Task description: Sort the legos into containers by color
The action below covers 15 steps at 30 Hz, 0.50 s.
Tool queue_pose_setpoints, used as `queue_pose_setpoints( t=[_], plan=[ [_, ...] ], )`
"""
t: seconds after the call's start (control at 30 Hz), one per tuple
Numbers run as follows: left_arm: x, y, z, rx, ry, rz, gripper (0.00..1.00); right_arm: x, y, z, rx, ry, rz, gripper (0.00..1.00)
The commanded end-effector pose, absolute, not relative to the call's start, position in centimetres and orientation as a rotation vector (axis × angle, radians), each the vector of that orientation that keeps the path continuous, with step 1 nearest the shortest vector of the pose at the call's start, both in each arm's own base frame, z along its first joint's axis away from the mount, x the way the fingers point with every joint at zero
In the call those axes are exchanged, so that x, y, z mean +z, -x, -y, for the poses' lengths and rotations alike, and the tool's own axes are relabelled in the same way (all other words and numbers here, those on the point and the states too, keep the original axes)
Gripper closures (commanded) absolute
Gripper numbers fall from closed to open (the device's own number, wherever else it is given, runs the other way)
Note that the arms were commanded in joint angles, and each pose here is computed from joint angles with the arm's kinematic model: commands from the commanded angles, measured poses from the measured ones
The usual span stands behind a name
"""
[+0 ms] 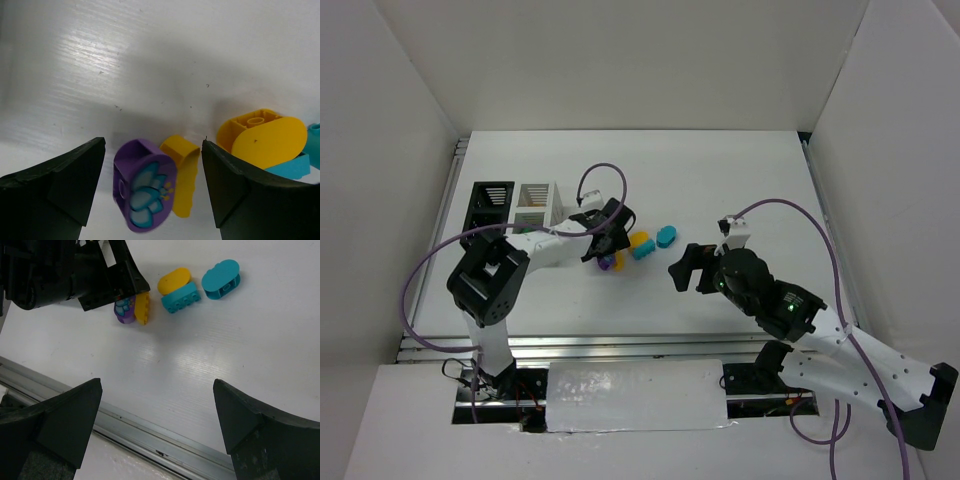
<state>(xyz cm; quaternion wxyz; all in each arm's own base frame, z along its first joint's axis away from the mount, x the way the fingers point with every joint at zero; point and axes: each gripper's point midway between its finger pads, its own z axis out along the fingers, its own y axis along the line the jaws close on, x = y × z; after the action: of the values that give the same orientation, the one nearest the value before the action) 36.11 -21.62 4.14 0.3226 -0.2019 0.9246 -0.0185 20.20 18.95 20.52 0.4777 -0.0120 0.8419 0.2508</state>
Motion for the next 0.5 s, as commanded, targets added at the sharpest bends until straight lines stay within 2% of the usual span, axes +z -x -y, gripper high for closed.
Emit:
queue_pose_setpoints(
  t=[0.0, 0.13, 0.3, 0.47],
  plan=[
    [5.5, -35.4, 21.3, -0.055, 0.471, -2.433, 0.1, 21.6, -20.8, -19.4, 0.638, 0.025, -2.005, 0.0],
    [4.5, -35.0, 21.3, -0.046, 0.459, -2.459, 0.08, 21.7, -20.8, -19.6, 0.645, 0.028, -2.005, 0.0],
    [3.7, -34.4, 21.5, -0.076, 0.447, -2.479, 0.02, 21.5, -20.8, -19.5, 0.639, 0.028, -2.012, 0.0],
    [3.5, -33.7, 21.4, -0.074, 0.463, -2.499, 0.06, 21.3, -20.8, -19.6, 0.641, 0.031, -2.014, 0.0]
  ],
)
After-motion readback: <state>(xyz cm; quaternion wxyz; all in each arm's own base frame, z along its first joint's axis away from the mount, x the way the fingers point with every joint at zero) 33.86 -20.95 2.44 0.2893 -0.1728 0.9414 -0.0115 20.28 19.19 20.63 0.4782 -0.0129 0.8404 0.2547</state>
